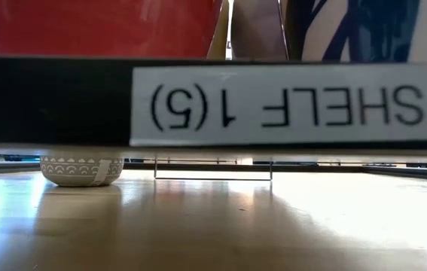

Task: Place coffee mugs
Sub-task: Return to Home Position

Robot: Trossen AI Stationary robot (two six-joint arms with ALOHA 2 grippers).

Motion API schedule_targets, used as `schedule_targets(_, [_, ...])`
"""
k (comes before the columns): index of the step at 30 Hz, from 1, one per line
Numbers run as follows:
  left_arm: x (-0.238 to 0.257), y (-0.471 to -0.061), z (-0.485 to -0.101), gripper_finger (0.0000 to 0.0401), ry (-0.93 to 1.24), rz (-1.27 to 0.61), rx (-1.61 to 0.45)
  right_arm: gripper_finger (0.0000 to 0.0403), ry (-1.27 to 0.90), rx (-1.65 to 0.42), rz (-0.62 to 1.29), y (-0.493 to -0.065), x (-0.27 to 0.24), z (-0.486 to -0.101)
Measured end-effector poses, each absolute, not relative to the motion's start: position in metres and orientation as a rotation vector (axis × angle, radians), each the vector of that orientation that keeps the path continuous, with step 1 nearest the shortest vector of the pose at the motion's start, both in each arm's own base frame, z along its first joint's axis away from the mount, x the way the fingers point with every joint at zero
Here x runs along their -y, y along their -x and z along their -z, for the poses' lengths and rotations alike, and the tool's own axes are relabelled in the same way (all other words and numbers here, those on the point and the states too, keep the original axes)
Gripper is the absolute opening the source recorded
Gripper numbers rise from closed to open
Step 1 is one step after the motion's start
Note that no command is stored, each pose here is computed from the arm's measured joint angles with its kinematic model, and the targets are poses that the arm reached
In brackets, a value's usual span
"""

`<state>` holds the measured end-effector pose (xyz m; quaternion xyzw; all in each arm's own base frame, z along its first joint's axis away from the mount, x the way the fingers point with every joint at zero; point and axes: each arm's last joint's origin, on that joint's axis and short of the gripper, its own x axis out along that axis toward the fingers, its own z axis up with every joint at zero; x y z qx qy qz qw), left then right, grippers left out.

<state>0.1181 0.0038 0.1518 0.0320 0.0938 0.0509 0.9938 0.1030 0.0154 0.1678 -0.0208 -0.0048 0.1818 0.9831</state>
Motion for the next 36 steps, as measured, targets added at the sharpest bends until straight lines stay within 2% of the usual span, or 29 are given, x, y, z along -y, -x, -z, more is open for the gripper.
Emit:
schedule_targets(20, [-0.0037,-0.1181,-0.1517,0.0026,-0.064,-0.102,-0.189,0.0073,0.014,0.062,-0.352,-0.0955,-0.0146,-0.1715])
schedule_targets(36, [-0.0037,-0.1181,-0.1517,0.0026,-0.064,-0.102,-0.189,0.0073,-0.333,-0.020,-0.354,-0.0968,-0.0146,-0.1698])
